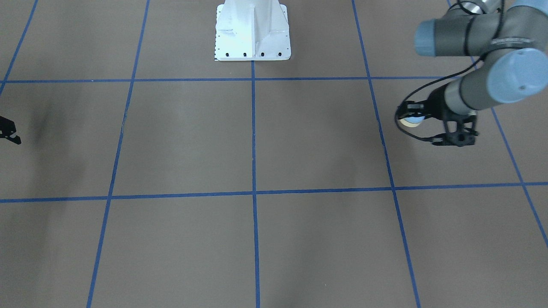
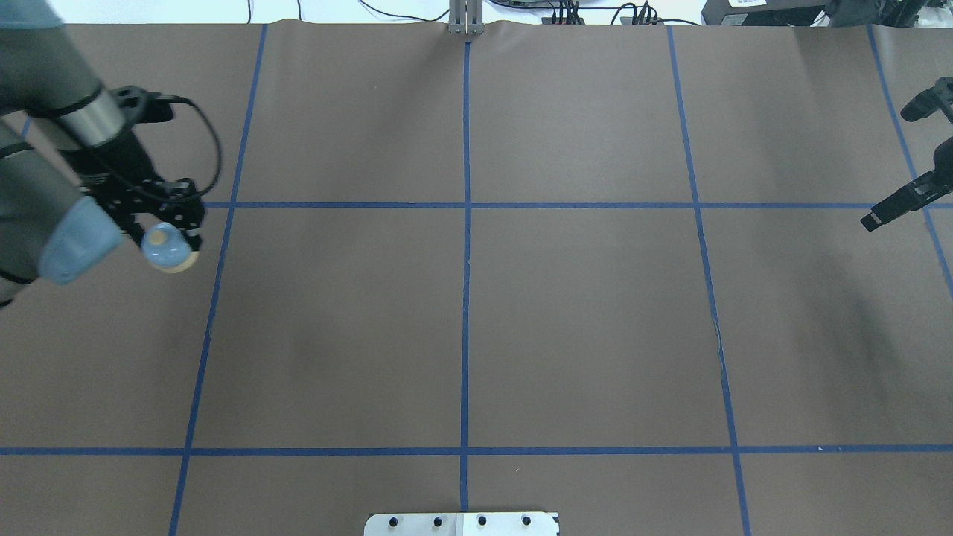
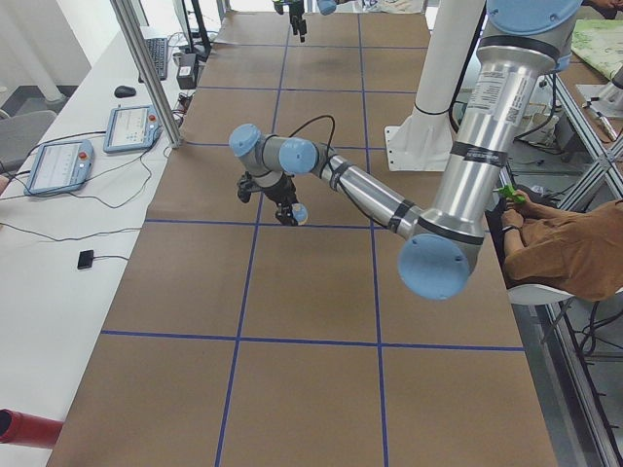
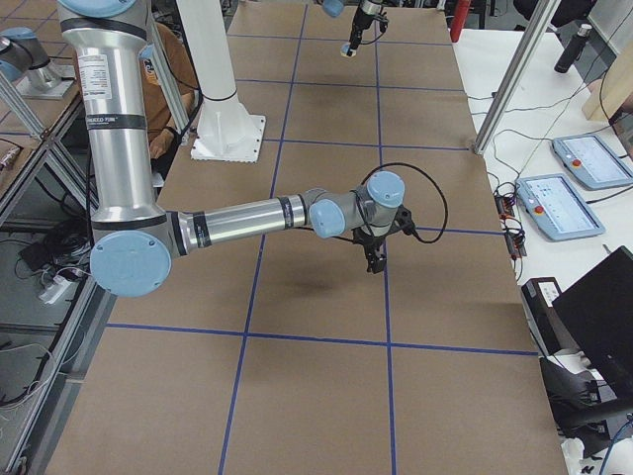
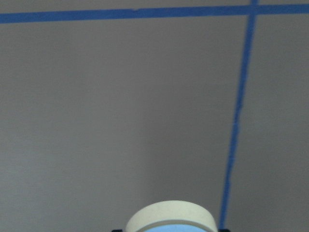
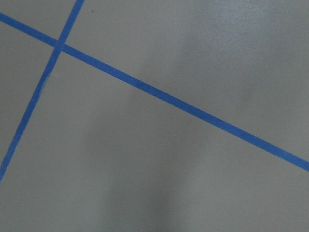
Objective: Place and press bell with both arms
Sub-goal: 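Carry the blue bell with the left gripper to the table center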
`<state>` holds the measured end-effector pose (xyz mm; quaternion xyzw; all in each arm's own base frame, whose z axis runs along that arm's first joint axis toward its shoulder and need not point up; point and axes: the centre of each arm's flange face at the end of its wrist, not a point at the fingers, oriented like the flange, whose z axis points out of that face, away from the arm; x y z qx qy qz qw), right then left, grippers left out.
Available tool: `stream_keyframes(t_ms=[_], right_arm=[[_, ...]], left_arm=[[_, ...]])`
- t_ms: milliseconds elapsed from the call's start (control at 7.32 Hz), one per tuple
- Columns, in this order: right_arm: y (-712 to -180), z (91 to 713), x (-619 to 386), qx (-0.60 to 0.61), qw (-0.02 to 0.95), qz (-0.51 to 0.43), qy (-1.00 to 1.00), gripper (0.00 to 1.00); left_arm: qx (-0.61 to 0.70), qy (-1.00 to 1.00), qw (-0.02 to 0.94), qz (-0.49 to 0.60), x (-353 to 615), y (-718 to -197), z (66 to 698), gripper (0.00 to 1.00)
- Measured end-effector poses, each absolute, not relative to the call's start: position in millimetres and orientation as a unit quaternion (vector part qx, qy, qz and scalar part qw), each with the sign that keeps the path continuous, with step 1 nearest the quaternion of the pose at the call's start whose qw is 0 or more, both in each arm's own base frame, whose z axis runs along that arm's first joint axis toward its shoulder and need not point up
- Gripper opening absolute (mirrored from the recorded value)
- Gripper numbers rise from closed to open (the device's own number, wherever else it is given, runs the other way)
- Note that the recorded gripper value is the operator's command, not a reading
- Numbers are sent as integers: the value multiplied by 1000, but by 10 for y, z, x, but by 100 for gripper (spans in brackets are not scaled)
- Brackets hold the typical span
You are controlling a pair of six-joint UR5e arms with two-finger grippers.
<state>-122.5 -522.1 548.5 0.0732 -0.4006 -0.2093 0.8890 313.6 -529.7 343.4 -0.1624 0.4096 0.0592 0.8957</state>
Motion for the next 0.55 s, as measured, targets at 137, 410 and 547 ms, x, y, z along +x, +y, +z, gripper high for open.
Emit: stream_keyframes(t_ms=[137,410,547], right_arm=[[-5224,5483,-1226,73,889,-209,-401,100],[-5225,5476,-1226,74,889,-209,-401,100],[-5225,5471,-1226,74,889,-209,-401,100]], left_arm=[[-179,408,894,51,3729,-5360,2939,0],[-200,412,888,32,4751,-5503,2206,0],[-205,418,884,23,5205,-5578,2061,0]])
